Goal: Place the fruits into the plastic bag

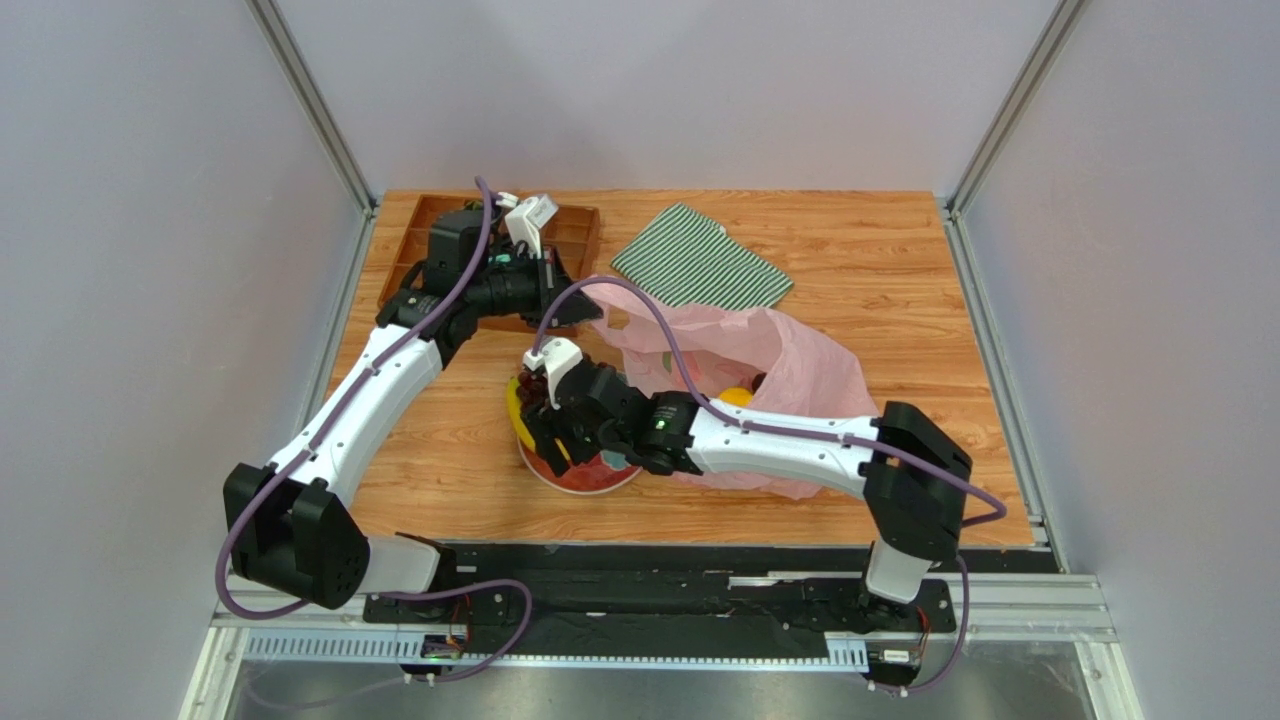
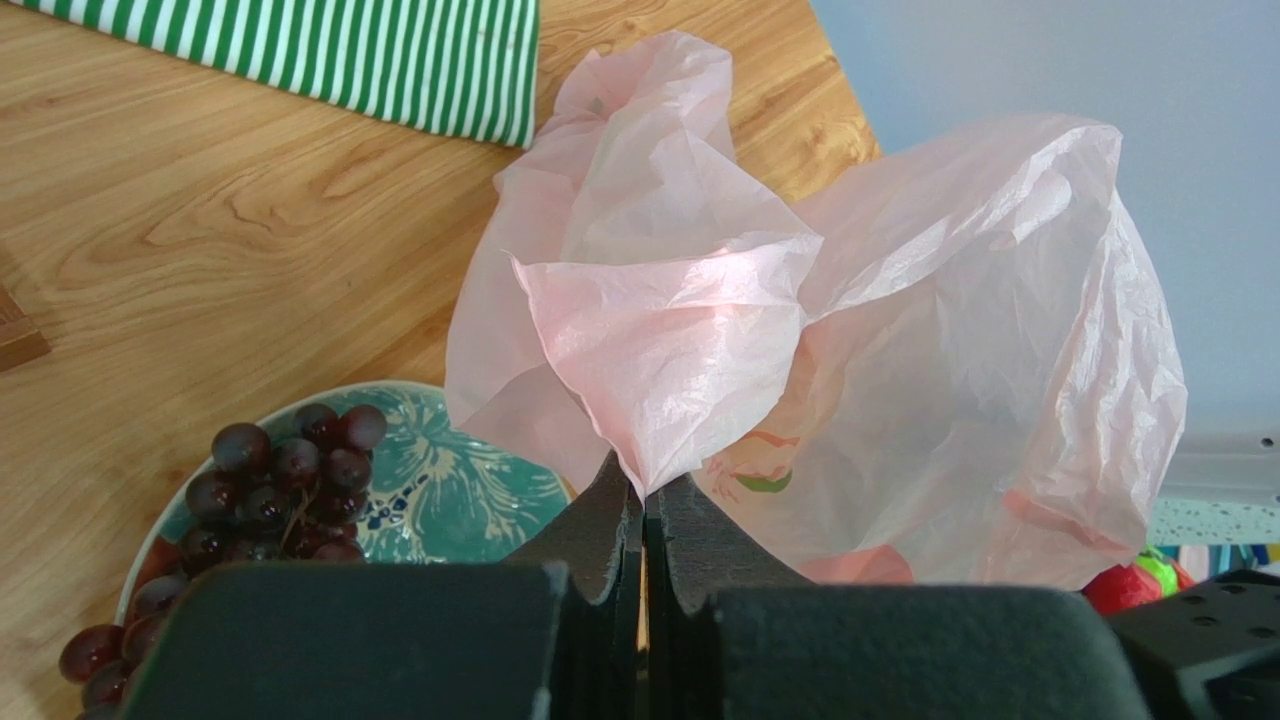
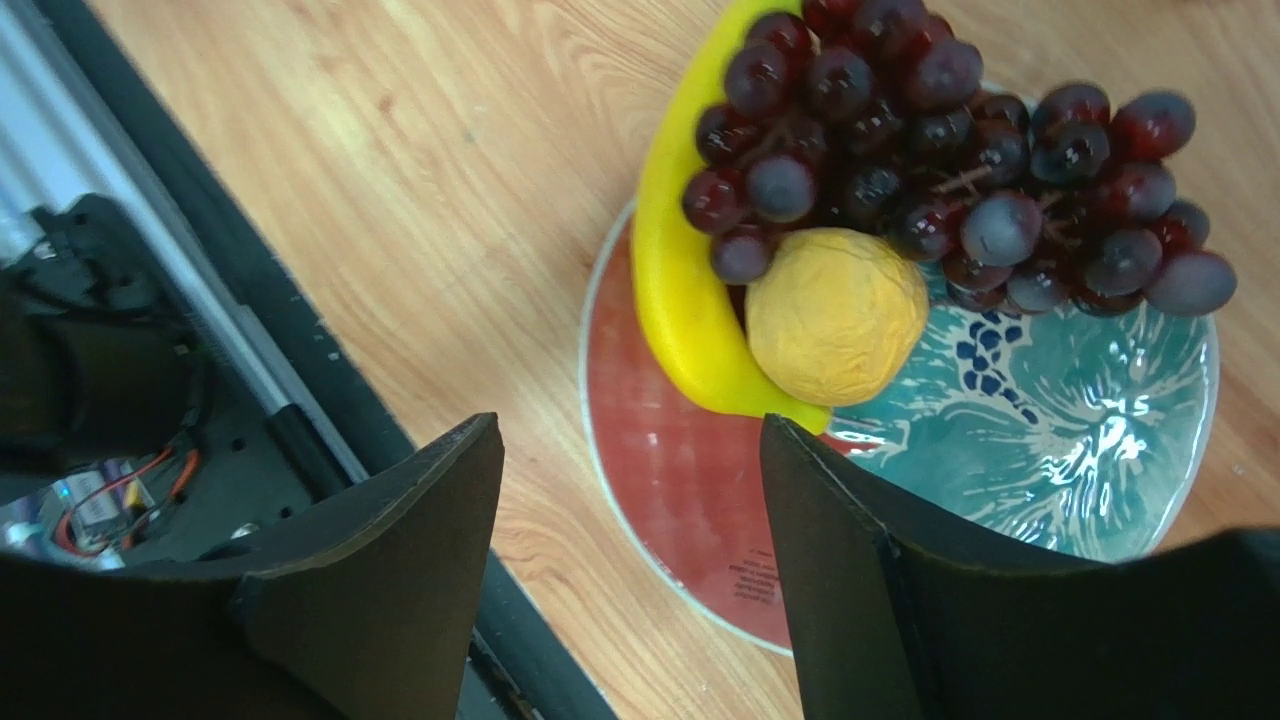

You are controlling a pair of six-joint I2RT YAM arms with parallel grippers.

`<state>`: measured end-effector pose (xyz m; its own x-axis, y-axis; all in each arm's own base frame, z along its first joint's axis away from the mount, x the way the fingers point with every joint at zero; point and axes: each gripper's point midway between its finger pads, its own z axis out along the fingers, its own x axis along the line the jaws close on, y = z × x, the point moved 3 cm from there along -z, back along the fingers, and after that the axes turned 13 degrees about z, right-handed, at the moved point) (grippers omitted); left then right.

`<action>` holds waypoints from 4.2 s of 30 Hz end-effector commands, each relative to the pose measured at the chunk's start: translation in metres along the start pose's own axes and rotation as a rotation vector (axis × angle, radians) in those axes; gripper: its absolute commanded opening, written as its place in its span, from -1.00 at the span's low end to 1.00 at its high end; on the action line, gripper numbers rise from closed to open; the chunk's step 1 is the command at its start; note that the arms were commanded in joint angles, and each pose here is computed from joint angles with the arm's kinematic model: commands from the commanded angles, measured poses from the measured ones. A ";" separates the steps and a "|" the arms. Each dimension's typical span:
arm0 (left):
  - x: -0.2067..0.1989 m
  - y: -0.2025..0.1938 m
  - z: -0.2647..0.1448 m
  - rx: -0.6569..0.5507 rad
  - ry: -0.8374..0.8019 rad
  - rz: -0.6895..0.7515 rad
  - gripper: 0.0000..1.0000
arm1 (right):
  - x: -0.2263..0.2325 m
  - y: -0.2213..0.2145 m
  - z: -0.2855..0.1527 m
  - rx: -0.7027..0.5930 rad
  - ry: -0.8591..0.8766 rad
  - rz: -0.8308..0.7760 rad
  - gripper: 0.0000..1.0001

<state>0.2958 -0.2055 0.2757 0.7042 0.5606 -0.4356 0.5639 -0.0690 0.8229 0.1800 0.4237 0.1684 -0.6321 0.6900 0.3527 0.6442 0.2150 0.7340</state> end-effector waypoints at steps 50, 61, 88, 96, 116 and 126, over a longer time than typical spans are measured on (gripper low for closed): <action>-0.013 0.012 -0.010 -0.050 -0.024 0.062 -1.00 | -0.065 -0.016 0.028 -0.045 -0.163 0.034 -0.59; -0.013 0.012 -0.009 -0.048 -0.022 0.060 -1.00 | 0.000 0.035 -0.105 -0.388 0.054 -0.086 -0.67; -0.010 0.010 -0.009 -0.045 -0.009 0.060 -1.00 | -0.177 0.002 -0.111 -0.191 -0.701 0.185 -0.61; -0.010 0.010 -0.008 -0.041 -0.010 0.059 -1.00 | -0.193 0.001 -0.090 -0.153 -0.754 0.200 -0.53; -0.010 0.010 -0.009 -0.042 -0.009 0.061 -1.00 | -0.206 -0.005 -0.095 -0.141 -0.741 0.264 0.59; -0.010 0.010 -0.009 -0.042 -0.009 0.061 -1.00 | -0.153 0.039 -0.128 -0.334 -0.446 0.198 0.40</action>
<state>0.2969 -0.2046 0.2755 0.7081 0.5675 -0.4201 0.5522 -0.0744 0.8304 0.2520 0.2158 0.1545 -0.0651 0.9908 0.1187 0.6491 -0.0483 0.7592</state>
